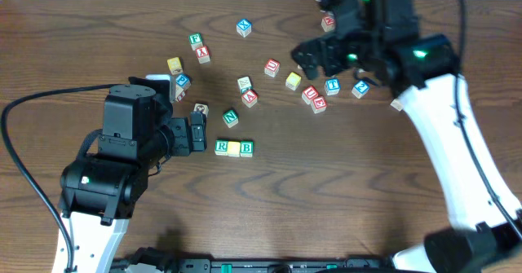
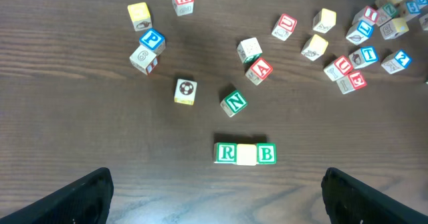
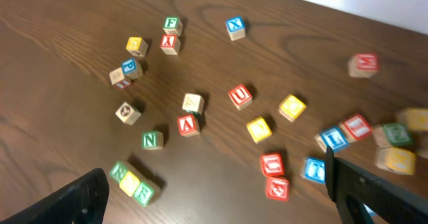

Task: Spell out ROBOT
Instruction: 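Swing the right arm out toward the yellow O block at the back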

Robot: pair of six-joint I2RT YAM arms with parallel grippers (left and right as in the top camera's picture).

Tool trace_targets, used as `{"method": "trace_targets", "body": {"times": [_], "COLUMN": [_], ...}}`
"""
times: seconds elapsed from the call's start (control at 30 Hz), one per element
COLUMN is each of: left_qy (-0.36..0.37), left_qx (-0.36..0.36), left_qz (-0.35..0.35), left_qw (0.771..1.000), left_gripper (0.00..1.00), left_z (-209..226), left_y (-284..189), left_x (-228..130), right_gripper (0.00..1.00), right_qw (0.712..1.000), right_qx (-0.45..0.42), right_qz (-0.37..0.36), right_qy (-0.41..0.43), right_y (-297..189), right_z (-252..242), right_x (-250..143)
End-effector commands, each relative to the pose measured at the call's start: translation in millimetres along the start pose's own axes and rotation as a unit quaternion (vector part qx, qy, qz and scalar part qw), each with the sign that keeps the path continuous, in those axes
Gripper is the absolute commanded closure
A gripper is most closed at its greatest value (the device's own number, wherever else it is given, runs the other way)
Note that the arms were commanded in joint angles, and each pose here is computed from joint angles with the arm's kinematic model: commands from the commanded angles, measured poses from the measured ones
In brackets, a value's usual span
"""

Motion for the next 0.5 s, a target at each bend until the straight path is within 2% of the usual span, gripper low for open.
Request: {"method": "trace_targets", "body": {"times": [0.0,0.2,0.4,0.47], "left_qy": [0.004,0.004,0.004,0.004], "left_qx": [-0.005,-0.005,-0.005,-0.005], "left_qz": [-0.009,-0.009,-0.009,-0.009], "left_qw": [1.0,1.0,1.0,1.0], "left_gripper": [0.02,0.02,0.02,0.02], "left_z": [-1,-1,-1,-1], "left_y": [-5,-5,-5,-5], "left_x": [4,4,4,4], "right_gripper": [0.01,0.01,0.01,0.04], "right_qw": [0.998,0.98,0.947,0.94], "right_qx": [-0.04,-0.124,-0.172,-0.179], "right_qz": [0.016,0.027,0.044,0.052], "right_qy": [0.035,0.153,0.267,0.286], "right_y": [33,91,144,160], "right_z": [3,-15,-37,-41], "right_x": [14,18,-1,-9]}}
Point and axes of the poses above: each gripper's point midway between its finger pads, its own y axis out along the fingers, its own z axis along the line the jaws close on, x = y × z, the point moved 10 cm from there along -y, back along the fingers, and after that the axes turned 6 degrees about -y, right-handed, at the moved point
